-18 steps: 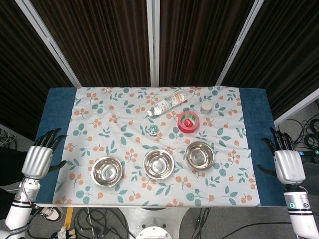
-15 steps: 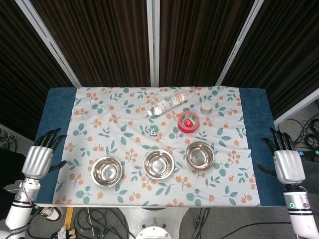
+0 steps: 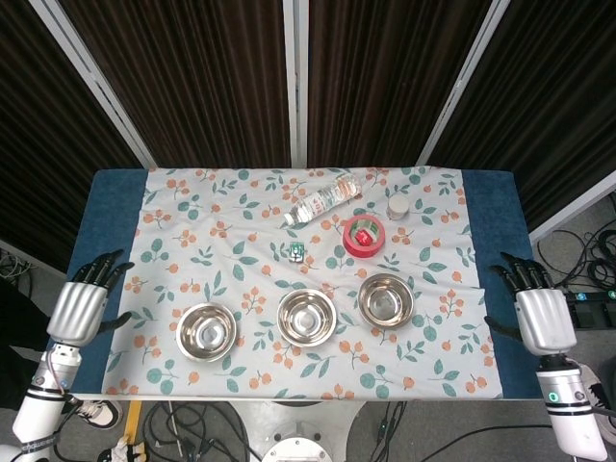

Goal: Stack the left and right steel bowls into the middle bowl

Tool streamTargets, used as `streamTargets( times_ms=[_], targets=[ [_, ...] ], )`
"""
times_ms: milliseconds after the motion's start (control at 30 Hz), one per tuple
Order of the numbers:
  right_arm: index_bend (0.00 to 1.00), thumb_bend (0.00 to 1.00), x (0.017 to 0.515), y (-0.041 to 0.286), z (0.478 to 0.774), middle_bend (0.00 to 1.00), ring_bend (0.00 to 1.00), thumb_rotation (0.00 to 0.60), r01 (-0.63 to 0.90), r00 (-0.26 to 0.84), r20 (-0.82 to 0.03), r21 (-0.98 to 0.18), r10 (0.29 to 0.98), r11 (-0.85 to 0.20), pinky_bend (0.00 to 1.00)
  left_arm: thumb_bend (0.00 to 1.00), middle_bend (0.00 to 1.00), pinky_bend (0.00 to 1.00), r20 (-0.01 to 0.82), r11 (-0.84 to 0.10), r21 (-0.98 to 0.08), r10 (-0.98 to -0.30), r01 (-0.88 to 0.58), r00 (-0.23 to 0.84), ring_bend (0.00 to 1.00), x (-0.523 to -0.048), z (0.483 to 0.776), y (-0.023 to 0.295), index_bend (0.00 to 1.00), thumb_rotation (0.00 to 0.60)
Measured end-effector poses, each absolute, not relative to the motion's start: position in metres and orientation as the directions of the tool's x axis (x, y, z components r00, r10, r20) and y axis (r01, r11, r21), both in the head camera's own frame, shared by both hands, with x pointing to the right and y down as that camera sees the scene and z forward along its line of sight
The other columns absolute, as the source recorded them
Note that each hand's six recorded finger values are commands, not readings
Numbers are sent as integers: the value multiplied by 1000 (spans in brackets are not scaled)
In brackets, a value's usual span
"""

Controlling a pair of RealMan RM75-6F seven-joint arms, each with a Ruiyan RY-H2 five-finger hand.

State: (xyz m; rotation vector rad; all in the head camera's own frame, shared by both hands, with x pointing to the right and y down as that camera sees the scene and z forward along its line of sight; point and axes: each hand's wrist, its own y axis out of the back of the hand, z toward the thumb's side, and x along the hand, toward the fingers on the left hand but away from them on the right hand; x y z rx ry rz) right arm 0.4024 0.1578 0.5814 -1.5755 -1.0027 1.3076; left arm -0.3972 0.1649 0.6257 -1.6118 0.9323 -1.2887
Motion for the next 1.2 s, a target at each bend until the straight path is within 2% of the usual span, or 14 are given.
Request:
streamTargets(
  times_ms=[100,200,300,467,700,1200],
  targets=[
    [404,96,388,161,589,419,838,600,32,188,-344,-934,920,-356,857,49,208,267,357,-371,-928,-913,-40,195,154,-397,628,167,264,600],
    [412,101,376,167,603,417,899,600,-14,223,-409,-909,885,-417,900,49,208,267,364,-378,-925,-911,-39,195,154,-398,631,170,264,600],
    [412,101,362,172,617,414,900,600,-78,258,-476,-878,841,-472,901,50,208,267,372,-386,-922,-908,-39,191,154,-400,633,172,265,600],
    [413,101,335,176,637,416,901,600,-147,311,-527,-849,791,-508,901,49,208,268,377,-391,-919,-907,-42,186,154,-404,634,173,264,600],
    [426,101,305,177,656,419,901,600,-173,360,-566,-821,741,-543,901,49,208,269,388,-403,-914,-903,-47,187,154,-407,638,174,264,600],
    [438,121,269,164,699,433,900,600,-259,376,-636,-770,674,-582,901,49,208,270,390,-407,-912,-900,-56,197,154,-408,640,171,264,600]
  ],
)
